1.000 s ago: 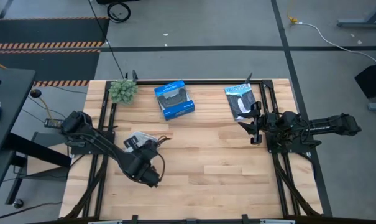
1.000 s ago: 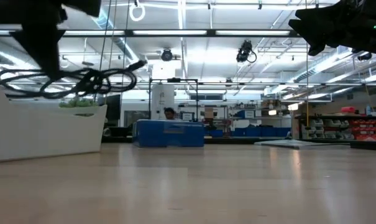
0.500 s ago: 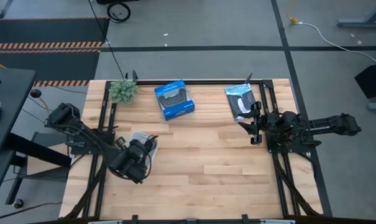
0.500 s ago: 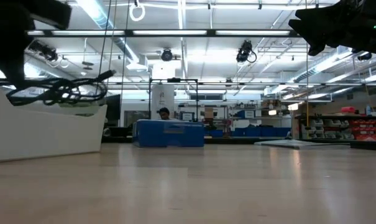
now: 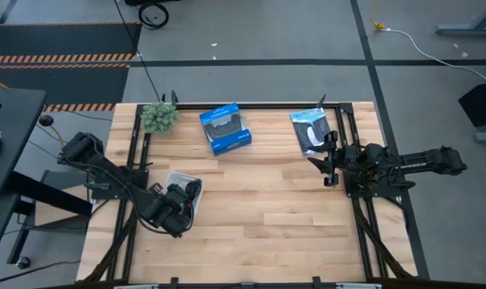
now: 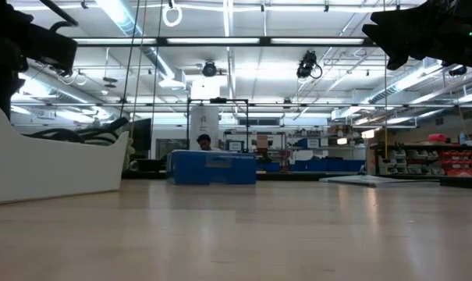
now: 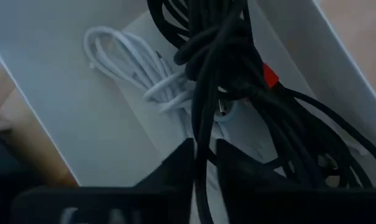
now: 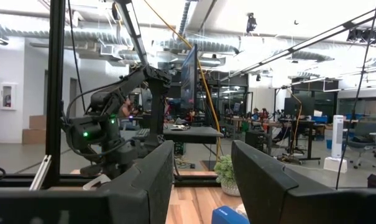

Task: Pick and place USB-C Cables
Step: Put the black charger cable into the white bin

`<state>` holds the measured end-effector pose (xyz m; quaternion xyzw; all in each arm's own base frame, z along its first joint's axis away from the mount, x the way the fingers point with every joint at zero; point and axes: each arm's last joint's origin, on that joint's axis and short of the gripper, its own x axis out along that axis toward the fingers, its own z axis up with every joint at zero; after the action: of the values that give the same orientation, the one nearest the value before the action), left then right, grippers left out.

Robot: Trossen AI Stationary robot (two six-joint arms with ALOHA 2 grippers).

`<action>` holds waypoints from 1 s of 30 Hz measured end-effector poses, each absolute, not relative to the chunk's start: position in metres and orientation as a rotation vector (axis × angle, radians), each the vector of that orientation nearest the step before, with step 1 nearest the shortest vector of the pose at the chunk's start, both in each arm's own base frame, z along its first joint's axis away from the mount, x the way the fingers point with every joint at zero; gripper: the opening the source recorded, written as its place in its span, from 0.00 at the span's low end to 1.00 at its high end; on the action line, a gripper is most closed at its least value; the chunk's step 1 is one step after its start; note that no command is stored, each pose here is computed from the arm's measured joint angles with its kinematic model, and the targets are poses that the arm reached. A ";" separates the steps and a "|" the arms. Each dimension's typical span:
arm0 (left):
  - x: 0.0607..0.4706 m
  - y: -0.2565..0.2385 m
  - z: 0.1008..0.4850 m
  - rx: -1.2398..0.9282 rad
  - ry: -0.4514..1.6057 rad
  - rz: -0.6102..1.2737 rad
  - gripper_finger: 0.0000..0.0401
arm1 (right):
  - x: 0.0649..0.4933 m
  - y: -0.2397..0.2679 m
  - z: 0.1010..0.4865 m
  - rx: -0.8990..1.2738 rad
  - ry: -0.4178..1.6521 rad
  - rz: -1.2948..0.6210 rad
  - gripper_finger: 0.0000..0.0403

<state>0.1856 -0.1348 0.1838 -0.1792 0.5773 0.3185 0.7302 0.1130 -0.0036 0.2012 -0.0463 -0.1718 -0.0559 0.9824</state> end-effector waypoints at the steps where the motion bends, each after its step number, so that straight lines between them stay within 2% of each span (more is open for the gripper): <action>1: 0.186 -0.135 0.184 -0.394 1.272 0.701 0.21 | 0.113 -0.004 0.201 -0.093 -0.345 -0.113 0.42; 7: 0.188 -0.137 0.198 -0.371 1.279 0.707 0.42 | 0.113 -0.004 0.201 -0.093 -0.346 -0.113 0.42; 12: 0.195 -0.139 0.224 -0.314 1.205 0.722 0.48 | 0.113 -0.004 0.201 -0.093 -0.345 -0.113 0.42; 17: 0.202 -0.137 0.229 -0.291 1.026 0.767 0.44 | 0.113 -0.004 0.201 -0.093 -0.345 -0.112 0.42; 22: 0.210 -0.132 0.220 -0.277 1.014 0.808 0.36 | 0.113 -0.004 0.201 -0.093 -0.345 -0.113 0.42; 30: 0.202 -0.117 0.174 -0.278 1.084 0.828 0.19 | 0.113 -0.004 0.201 -0.093 -0.345 -0.113 0.42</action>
<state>0.2022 -0.1173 0.1739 -0.1282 0.4993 0.3815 0.7673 0.1130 -0.0036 0.2011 -0.0463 -0.1717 -0.0561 0.9825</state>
